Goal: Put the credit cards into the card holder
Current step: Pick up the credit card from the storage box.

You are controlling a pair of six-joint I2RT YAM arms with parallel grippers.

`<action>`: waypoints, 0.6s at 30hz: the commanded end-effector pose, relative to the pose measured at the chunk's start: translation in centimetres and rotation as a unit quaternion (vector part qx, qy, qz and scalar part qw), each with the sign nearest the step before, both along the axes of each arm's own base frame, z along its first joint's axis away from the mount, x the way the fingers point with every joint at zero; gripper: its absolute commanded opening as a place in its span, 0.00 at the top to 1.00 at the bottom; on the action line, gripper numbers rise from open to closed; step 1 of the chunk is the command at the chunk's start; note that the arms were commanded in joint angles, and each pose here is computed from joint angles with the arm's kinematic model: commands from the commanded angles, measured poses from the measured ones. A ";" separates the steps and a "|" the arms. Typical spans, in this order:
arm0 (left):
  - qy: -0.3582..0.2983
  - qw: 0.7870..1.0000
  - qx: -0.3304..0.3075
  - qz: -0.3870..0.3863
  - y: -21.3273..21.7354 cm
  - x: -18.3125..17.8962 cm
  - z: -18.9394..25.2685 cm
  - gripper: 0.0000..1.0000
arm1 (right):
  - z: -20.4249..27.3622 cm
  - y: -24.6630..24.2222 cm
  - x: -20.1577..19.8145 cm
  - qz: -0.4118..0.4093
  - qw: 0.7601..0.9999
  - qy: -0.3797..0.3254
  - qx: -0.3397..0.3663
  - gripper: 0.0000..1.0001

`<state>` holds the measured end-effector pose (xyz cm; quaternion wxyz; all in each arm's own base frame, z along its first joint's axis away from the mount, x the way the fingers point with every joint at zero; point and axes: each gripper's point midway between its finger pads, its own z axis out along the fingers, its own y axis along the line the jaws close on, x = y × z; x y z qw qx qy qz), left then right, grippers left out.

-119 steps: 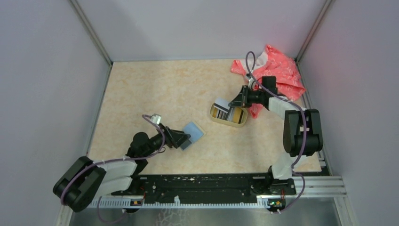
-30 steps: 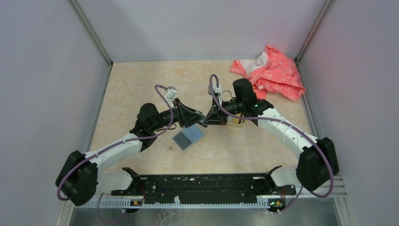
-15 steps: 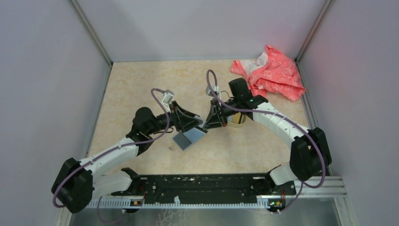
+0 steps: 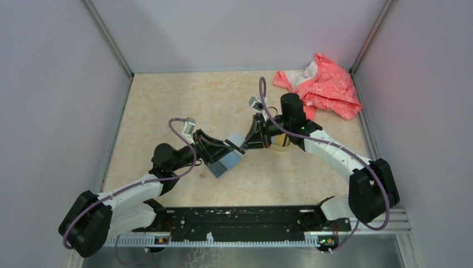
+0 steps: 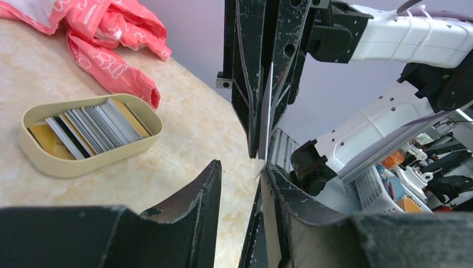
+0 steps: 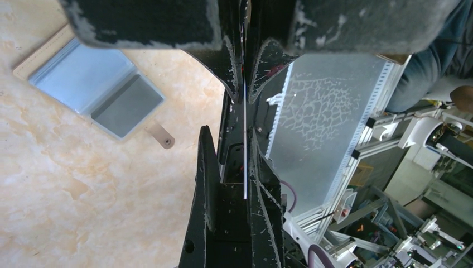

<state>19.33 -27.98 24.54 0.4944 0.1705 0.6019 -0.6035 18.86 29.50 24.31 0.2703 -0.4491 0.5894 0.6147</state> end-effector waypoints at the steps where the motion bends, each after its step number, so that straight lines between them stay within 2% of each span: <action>1: -0.048 0.998 -0.043 -0.010 -0.4 0.2 3.7 0.62 | 1.8 0.0 0.0 0.007 0.999 -0.033 0.027 1.00; 5: -0.056 0.997 -0.055 -0.019 -0.5 -0.2 4.4 0.62 | 1.7 0.0 0.1 0.003 0.999 -0.041 0.022 1.00; 7: -0.057 0.997 -0.055 -0.020 -0.5 -0.2 4.4 0.77 | 1.5 0.1 0.0 0.004 0.999 -0.042 0.021 1.00; 9: -0.060 0.997 -0.049 -0.024 -0.6 -0.2 4.3 0.99 | 1.4 0.2 -0.1 0.006 0.999 -0.046 0.018 1.00; 10: -0.062 0.997 -0.046 -0.027 -0.7 -0.3 4.3 1.00 | 1.3 0.2 -0.1 0.008 0.999 -0.051 0.016 1.00; 12: -0.063 0.997 -0.025 -0.028 -0.9 -0.1 3.6 1.00 | 1.1 0.0 0.1 0.004 0.997 -0.077 0.004 0.73; 14: -0.045 0.998 0.027 -0.019 -1.0 0.6 1.7 1.00 | 1.0 -0.6 0.9 -0.015 0.990 -0.136 -0.027 0.47; 16: -0.025 0.996 0.083 -0.006 -0.8 1.1 -0.1 1.00 | 1.3 -1.1 1.9 -0.044 0.981 -0.182 -0.047 0.30; 18: -0.026 0.993 0.118 -0.007 -0.6 1.1 -0.9 1.00 | 1.6 -1.5 1.8 -0.046 0.975 -0.210 -0.046 0.25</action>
